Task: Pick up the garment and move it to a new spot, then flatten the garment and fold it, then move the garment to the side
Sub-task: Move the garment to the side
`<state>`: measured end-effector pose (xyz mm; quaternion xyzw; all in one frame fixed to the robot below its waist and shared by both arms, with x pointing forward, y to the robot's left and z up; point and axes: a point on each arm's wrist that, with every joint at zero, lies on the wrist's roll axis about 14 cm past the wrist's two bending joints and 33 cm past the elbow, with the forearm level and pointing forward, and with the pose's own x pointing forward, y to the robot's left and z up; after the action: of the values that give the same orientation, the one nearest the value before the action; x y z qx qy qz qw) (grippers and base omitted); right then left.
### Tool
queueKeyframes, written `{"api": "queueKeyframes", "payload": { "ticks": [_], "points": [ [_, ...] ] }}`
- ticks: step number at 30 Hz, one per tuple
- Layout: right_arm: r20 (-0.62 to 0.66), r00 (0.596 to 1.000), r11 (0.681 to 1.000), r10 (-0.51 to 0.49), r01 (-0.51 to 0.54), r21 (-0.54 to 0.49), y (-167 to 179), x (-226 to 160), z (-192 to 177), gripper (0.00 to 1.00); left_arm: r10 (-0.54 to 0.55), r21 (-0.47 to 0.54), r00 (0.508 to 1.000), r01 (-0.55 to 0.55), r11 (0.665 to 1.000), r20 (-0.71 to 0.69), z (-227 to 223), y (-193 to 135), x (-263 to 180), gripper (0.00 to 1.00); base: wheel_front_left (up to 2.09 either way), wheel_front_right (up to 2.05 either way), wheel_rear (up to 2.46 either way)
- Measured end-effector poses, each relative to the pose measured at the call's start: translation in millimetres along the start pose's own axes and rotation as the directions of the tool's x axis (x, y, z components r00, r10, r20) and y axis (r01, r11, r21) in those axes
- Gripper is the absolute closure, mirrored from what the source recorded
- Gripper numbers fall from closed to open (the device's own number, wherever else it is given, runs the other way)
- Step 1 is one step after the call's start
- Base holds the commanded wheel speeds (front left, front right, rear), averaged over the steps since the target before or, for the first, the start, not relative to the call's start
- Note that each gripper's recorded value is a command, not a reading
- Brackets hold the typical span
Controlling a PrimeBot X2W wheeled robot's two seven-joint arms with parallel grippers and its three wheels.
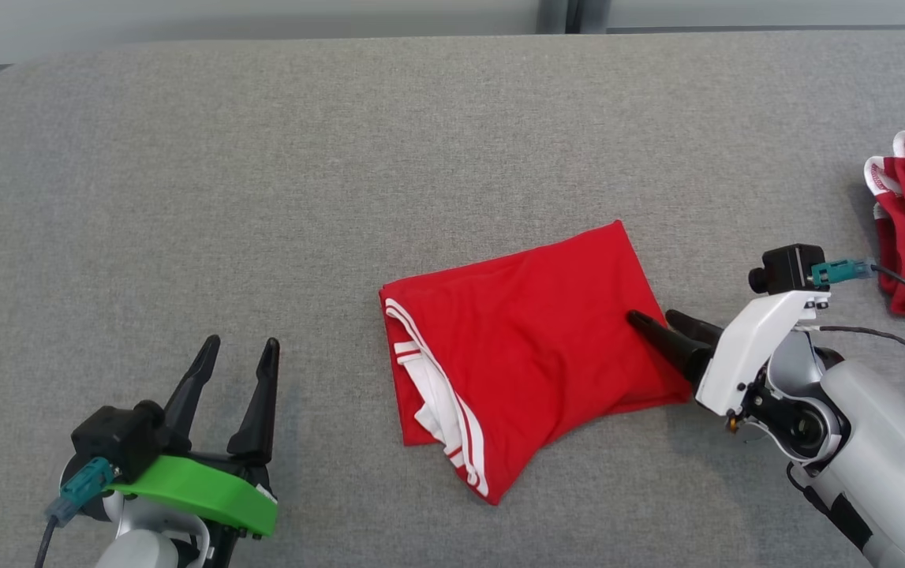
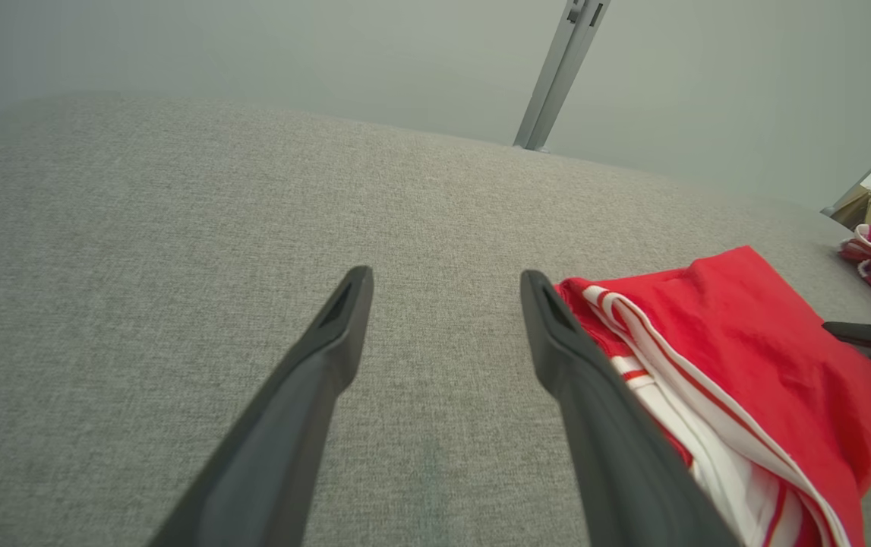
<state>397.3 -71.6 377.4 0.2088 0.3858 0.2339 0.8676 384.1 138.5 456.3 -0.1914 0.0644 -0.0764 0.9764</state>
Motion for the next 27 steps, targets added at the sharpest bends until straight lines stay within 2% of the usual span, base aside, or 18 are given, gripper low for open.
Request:
{"api": "queueKeyframes", "payload": {
  "ticks": [2, 3, 4, 5, 11, 16, 19, 21, 23, 25, 27],
  "points": [
    [-0.014, 1.000, 1.000, 0.007, -0.006, 0.015, 3, 4, -3, 0.00, 0.009, 0.000, 1.000, -0.009, 1.000, -0.001, -1, 2, -1, 0.00, 0.00, 0.00, 0.00],
    [-0.020, 1.000, 1.000, 0.012, -0.012, 0.022, 4, 5, -4, 0.53, 0.012, -0.002, 1.000, -0.012, 1.000, -0.001, -1, 3, -2, 0.00, 0.00, 0.00, 0.00],
    [-0.024, 0.999, 0.999, 0.024, -0.024, 0.027, 8, 7, -4, 0.82, 0.016, -0.004, 1.000, -0.016, 1.000, 0.000, -1, 3, -2, 0.00, 0.00, 0.00, 0.00],
    [-0.031, 0.999, 0.999, 0.039, -0.038, 0.023, 13, 10, -4, 1.00, 0.020, -0.008, 1.000, -0.020, 1.000, 0.001, -1, 4, -3, 0.00, 0.00, 0.00, 0.00],
    [-0.034, 0.991, 0.991, 0.127, -0.129, -0.048, 44, 16, 12, 1.00, 0.028, -0.009, 1.000, -0.028, 1.000, 0.009, 2, 5, -4, 0.00, 0.00, 0.00, 0.00],
    [0.012, 0.972, 0.956, 0.234, -0.228, -0.186, 82, 8, 51, 1.00, 0.034, -0.007, 0.999, -0.034, 0.999, 0.021, 6, 7, -4, 0.00, 0.00, 0.00, 0.00],
    [0.004, 0.962, 0.941, 0.274, -0.267, -0.209, 94, -2, 65, 1.00, 0.043, -0.004, 0.999, -0.043, 0.999, 0.033, 10, 10, -3, 0.00, 0.00, 0.00, 0.00],
    [-0.039, 0.971, 0.942, 0.234, -0.237, -0.239, 80, -10, 63, 1.00, 0.037, 0.000, 0.999, -0.037, 0.999, 0.032, 10, 10, -2, 0.00, 0.00, 0.00, 0.00],
    [-0.051, 0.988, 0.953, 0.144, -0.152, -0.262, 47, -22, 70, 1.00, 0.025, -0.001, 0.999, -0.025, 1.000, 0.031, 10, 6, 0, 0.00, 0.00, 0.00, 0.00],
    [-0.039, 0.999, 0.960, 0.016, -0.026, -0.279, 4, -41, 84, 1.00, 0.011, -0.002, 0.999, -0.011, 1.000, 0.030, 9, 2, 2, 0.00, 0.00, 0.00, 0.00],
    [0.001, 0.993, 0.953, -0.116, 0.112, -0.281, -36, -64, 103, 1.00, -0.003, -0.004, 1.000, 0.003, 1.000, 0.027, 8, -2, 5, 0.00, 0.00, 0.00, 0.00]
  ]
}}
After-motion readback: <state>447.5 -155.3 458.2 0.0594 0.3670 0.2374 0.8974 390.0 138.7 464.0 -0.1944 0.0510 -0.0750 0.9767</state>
